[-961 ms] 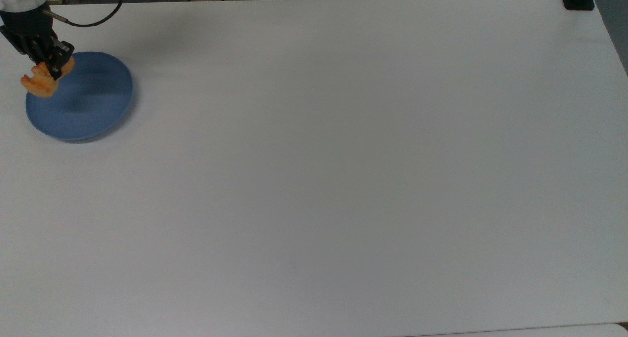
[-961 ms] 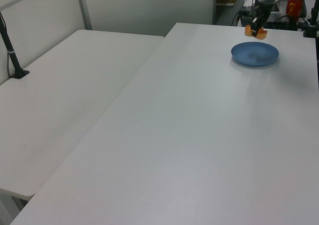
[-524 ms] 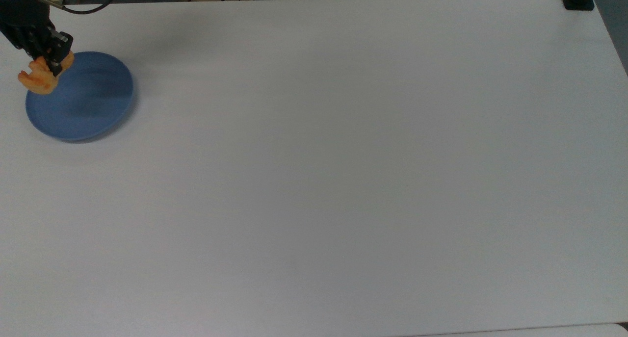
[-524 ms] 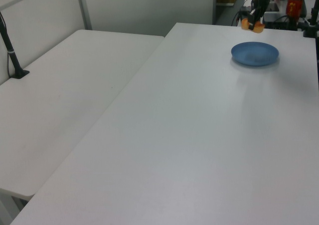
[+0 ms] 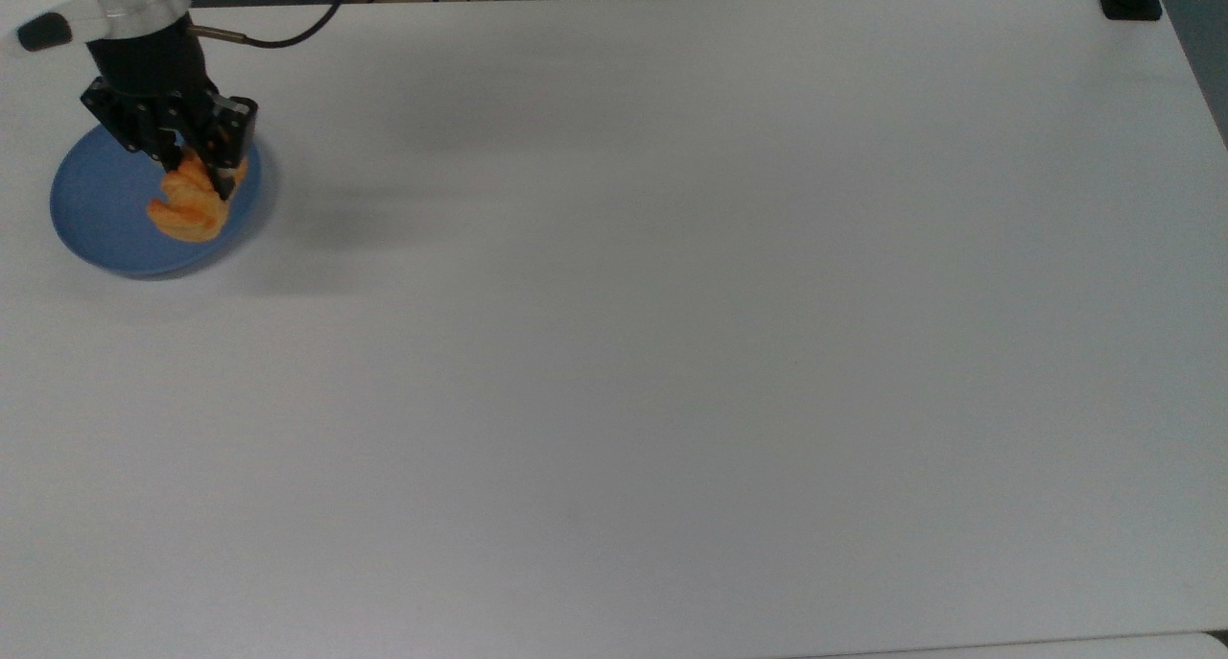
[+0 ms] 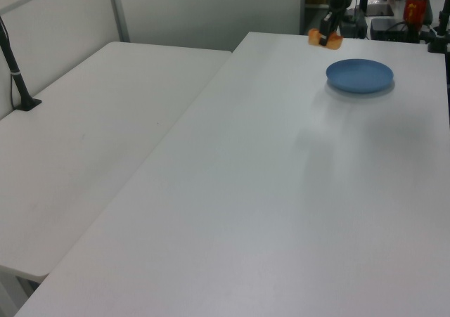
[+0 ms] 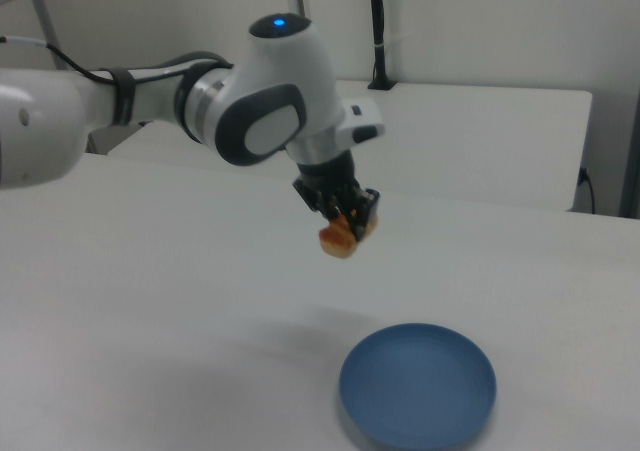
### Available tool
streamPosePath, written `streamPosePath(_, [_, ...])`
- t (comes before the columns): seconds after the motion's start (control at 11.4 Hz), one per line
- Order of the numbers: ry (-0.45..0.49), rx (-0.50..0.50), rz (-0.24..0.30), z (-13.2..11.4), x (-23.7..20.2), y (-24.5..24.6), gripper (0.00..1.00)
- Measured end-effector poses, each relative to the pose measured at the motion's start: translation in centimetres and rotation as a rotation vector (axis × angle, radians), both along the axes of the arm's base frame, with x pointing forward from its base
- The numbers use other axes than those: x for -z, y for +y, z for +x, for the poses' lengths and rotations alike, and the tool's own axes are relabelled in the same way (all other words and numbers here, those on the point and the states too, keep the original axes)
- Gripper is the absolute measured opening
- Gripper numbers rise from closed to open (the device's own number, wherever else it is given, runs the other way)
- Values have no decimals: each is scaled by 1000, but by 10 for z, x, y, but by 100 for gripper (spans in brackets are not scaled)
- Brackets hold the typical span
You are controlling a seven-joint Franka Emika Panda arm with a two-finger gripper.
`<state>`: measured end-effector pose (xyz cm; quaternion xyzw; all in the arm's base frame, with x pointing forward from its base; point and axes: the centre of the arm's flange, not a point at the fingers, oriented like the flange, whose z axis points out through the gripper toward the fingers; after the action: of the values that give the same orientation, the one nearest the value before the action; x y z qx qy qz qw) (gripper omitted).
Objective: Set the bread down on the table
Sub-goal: 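Carry the bread roll away from the plate and lower it to the table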
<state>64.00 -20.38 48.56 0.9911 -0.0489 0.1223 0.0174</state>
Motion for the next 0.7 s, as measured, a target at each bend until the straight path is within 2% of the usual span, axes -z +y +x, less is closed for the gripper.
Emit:
streamPosePath(0.17, [-13, -78, 16, 19, -4, 64, 43])
streamPosePath(0.35, [10, -161, 34, 34, 11, 140, 43])
streamPosePath(0.52, [60, -203, 22, 45, 46, 204, 43])
streamPosePath(0.7, [65, -212, 5, 57, 86, 252, 43])
